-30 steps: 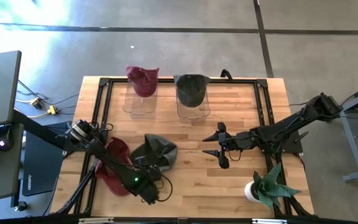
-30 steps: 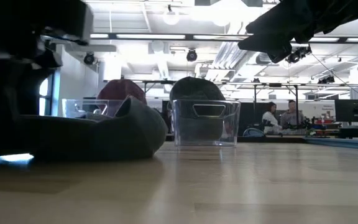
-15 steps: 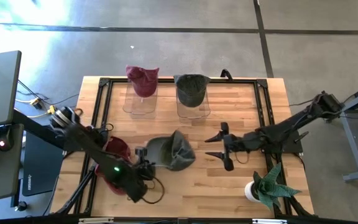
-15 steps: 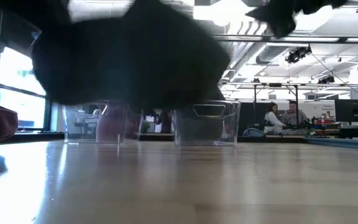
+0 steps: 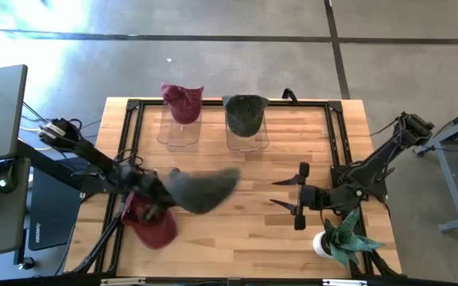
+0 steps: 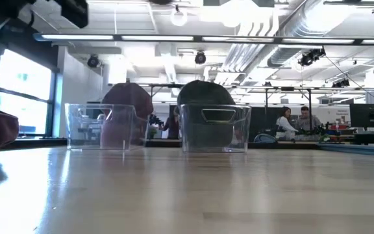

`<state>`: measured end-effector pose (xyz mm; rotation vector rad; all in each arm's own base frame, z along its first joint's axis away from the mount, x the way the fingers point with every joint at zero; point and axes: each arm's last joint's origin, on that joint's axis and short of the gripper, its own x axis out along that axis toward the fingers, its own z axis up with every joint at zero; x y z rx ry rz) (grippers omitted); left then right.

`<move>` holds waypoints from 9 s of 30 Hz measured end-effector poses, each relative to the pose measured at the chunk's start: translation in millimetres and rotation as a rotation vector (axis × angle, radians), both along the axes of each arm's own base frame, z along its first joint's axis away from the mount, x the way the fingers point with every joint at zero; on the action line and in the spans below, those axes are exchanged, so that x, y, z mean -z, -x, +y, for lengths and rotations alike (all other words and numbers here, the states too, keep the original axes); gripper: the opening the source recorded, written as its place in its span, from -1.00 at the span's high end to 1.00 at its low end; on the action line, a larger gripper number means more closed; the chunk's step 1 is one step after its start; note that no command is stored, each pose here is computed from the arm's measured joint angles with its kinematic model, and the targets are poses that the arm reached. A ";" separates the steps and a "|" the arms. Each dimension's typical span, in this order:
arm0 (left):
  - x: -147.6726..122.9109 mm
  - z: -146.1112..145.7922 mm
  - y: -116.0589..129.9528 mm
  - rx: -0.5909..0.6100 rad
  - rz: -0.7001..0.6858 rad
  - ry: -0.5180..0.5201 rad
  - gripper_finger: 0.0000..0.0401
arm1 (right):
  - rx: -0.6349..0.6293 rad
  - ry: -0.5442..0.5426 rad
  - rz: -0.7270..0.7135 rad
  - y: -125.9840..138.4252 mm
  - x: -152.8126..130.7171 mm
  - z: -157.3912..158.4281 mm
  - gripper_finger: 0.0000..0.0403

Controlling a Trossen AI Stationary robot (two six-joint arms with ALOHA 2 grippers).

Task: Pick & Place hat
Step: Put the gray cap into the right transparent bin

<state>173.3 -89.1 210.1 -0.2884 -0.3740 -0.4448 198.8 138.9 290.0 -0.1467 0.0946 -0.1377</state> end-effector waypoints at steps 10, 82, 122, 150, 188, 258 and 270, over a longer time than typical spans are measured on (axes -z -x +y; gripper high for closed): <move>10.3 -3.9 -14.1 -0.038 0.131 0.013 1.00 | -0.111 -0.030 -0.017 -26.6 7.4 -3.8 -0.09; 29.5 -11.0 -42.1 -0.315 0.521 -0.367 1.00 | -0.028 -0.065 0.541 -119.7 -24.9 1.3 -0.24; 28.2 -16.8 -41.1 -0.119 0.476 -0.409 1.00 | -0.097 0.150 0.633 -77.7 -6.6 30.8 -0.31; 24.6 -20.0 -40.4 -0.011 0.419 -0.421 1.00 | -0.596 -0.218 0.388 -102.0 31.0 13.1 0.33; 38.2 -7.5 -40.5 -0.394 0.598 -0.446 0.49 | -0.077 0.043 0.434 -113.9 2.1 -11.1 0.95; 20.5 1.6 -20.8 -0.364 0.644 -0.447 -0.04 | 0.346 0.477 0.472 -122.3 6.8 -253.6 -0.20; 20.6 1.5 -20.7 -0.359 0.652 -0.422 -0.04 | 0.238 0.250 0.424 -111.5 0.7 -247.1 0.00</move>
